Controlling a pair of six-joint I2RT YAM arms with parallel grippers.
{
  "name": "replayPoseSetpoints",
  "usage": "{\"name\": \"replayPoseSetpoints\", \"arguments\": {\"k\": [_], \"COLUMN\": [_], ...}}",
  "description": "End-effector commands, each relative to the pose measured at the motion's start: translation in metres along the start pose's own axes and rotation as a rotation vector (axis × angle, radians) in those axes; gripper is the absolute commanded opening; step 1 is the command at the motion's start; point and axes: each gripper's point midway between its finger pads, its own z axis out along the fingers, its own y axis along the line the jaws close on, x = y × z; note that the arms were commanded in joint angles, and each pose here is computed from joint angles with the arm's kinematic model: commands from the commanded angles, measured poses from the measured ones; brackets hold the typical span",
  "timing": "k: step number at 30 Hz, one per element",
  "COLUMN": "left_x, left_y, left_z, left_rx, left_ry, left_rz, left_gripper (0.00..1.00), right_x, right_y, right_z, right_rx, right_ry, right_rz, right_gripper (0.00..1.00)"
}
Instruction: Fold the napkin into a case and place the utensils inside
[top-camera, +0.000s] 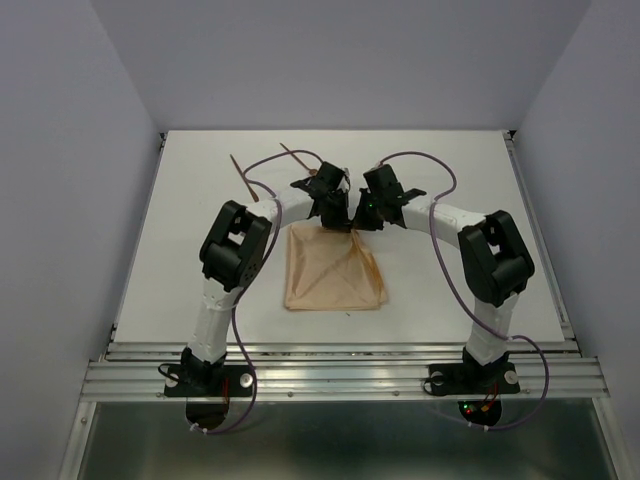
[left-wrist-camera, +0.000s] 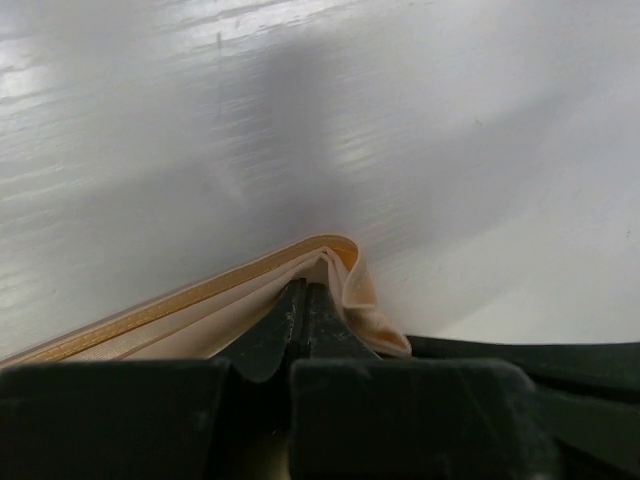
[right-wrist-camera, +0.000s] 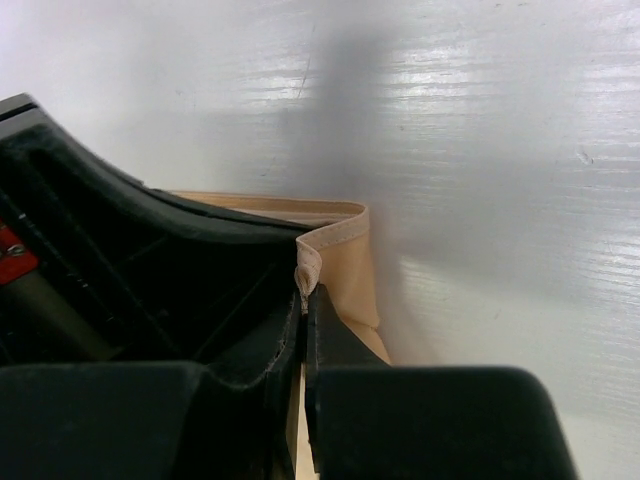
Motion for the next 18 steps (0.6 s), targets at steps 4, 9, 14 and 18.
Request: {"name": "replayPoseSetpoints", "arguments": {"k": [4, 9, 14, 18], "left_x": [-0.008, -0.001, 0.014, 0.02], "left_y": [0.003, 0.007, 0.008, 0.003], "left_z": [-0.043, -0.047, -0.047, -0.047], "left_rx": [-0.052, -0.058, -0.026, 0.008], "left_ry": [-0.033, -0.021, 0.009, 0.021], "left_rz": [0.001, -0.002, -0.022, -0.026], "left_gripper": [0.0, 0.0, 0.0, 0.0], "right_x": [-0.016, -0.019, -0.02, -0.021], "right_y": [0.01, 0.007, 0.008, 0.008], "right_z": [0.003, 0.003, 0.001, 0.0], "right_rx": [0.009, 0.024, 0.027, 0.026], "right_ry": [-0.061, -0.072, -0.077, -0.078], "right_rz": [0.022, 0.024, 0.024, 0.023], "right_gripper": [0.01, 0.01, 0.01, 0.01]}}
